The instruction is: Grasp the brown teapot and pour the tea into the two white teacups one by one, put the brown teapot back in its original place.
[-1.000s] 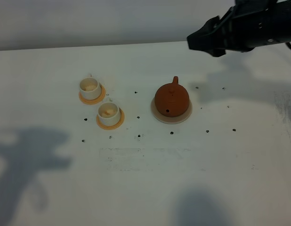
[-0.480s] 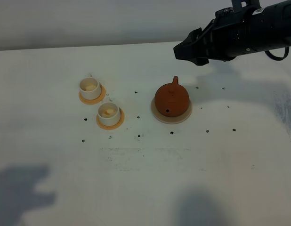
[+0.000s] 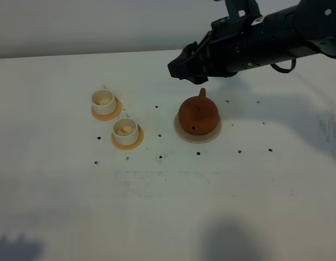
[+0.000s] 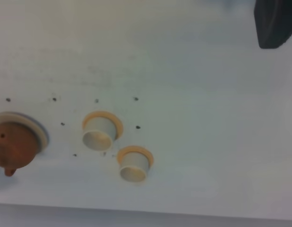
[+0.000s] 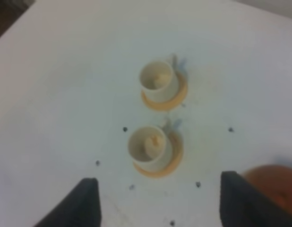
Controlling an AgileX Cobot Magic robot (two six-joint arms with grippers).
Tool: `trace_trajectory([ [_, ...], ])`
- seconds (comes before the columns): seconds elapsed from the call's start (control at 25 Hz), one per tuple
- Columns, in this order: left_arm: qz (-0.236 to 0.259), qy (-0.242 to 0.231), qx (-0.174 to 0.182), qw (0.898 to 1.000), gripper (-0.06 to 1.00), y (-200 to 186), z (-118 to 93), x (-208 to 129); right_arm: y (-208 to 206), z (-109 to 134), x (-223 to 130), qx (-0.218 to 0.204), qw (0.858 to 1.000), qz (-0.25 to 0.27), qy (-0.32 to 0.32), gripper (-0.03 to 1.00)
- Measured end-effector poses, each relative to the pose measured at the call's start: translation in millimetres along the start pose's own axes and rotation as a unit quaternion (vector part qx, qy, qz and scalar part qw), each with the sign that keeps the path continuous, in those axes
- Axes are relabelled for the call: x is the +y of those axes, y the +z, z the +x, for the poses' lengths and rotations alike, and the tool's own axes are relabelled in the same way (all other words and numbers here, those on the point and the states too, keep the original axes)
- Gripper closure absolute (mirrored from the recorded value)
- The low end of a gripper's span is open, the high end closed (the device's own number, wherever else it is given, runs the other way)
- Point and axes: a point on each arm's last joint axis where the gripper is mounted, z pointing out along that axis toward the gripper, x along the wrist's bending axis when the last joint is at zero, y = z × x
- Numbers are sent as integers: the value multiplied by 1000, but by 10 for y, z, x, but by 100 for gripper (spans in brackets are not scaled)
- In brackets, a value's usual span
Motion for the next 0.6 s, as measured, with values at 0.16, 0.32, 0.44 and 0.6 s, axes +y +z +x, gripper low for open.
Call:
trace_trajectory([
  [0.16,25,4,10,1000,65,16,20,-83,107,24,1,6,1000,8,8,44],
  [0.32,58,7,16,998,65,68,32,-177,204,-12,-44,4,1000,21,10,44],
  [0.44,72,6,16,997,65,83,34,-215,243,-33,-58,0,1000,24,9,44],
  [0.6,73,3,16,997,65,83,34,-216,316,-62,-88,-2,999,31,12,44],
])
